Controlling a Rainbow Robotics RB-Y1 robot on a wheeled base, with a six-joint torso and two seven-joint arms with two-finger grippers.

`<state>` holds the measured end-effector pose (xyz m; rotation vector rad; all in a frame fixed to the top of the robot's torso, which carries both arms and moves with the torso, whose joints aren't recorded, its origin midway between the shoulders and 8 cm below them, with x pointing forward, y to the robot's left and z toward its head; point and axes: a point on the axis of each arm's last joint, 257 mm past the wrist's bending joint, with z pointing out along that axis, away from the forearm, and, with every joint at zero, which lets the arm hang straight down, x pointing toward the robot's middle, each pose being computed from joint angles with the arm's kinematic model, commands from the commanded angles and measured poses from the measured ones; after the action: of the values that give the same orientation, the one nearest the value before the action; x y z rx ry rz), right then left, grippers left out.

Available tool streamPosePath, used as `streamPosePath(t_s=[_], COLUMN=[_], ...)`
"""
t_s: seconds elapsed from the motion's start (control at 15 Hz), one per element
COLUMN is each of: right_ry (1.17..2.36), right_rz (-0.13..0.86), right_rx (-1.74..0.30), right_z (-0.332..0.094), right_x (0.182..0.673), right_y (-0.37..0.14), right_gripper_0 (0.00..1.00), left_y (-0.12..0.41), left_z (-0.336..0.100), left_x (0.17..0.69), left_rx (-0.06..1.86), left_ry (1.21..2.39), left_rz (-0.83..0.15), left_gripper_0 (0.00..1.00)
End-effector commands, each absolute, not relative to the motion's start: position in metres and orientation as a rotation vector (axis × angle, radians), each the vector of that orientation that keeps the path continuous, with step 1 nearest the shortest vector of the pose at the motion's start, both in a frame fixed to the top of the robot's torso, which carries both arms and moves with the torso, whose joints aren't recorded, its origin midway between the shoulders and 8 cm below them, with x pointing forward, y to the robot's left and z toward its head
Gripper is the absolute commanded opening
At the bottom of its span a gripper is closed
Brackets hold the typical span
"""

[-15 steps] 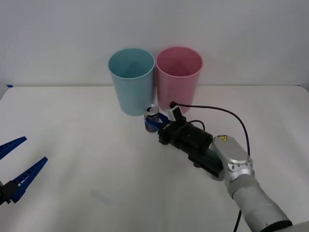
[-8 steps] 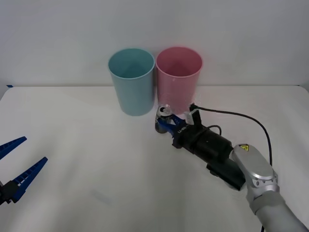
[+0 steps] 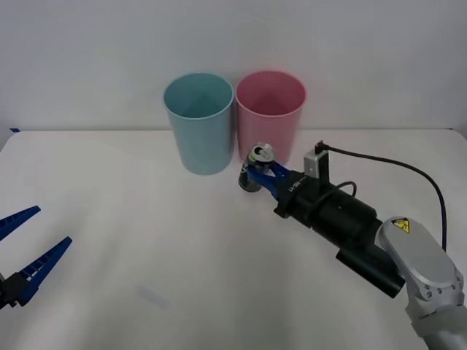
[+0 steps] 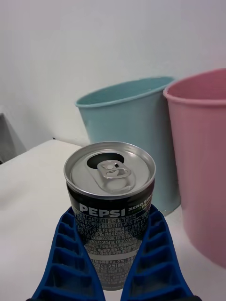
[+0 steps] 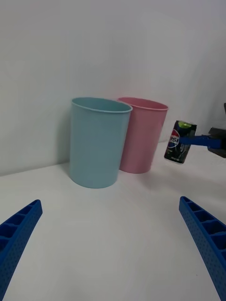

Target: Grasp the object on the table and drop it into the matching bin: aluminum can to the light blue bin, PET bottle to the pink bin.

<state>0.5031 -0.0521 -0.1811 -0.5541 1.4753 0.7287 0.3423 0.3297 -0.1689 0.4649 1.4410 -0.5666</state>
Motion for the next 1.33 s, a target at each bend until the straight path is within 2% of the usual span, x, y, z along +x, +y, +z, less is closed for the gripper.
streamPosePath(t_s=[0.07,0.4,0.73,1.07,1.33], right_ry=[1.444,1.393,1.331,1.323,1.352], right_rz=[0.758,0.817,0.818,0.818,0.778], right_rx=[-0.538,-0.518,-0.606,-0.661,-0.710], right_z=[-0.155,-0.107,-0.067,-0.028,-0.024], right_x=[0.500,0.493,0.498,0.521,0.555], right_y=[-0.051,-0.045,-0.029,-0.006,0.010], right_gripper_0=[0.00,0.00,0.00,0.00,0.00], left_y=[0.330,0.330,0.330,0.330,0.330], left_z=[-0.169,-0.169,-0.169,-0.169,-0.169], left_x=[0.342,0.342,0.342,0.342,0.342], left_rx=[0.465,0.465,0.465,0.465,0.465], left_ry=[1.441,1.441,1.441,1.441,1.441], left_rz=[-0.567,-0.567,-0.567,-0.567,-0.567], left_gripper_0=[1.00,1.00,1.00,1.00,1.00])
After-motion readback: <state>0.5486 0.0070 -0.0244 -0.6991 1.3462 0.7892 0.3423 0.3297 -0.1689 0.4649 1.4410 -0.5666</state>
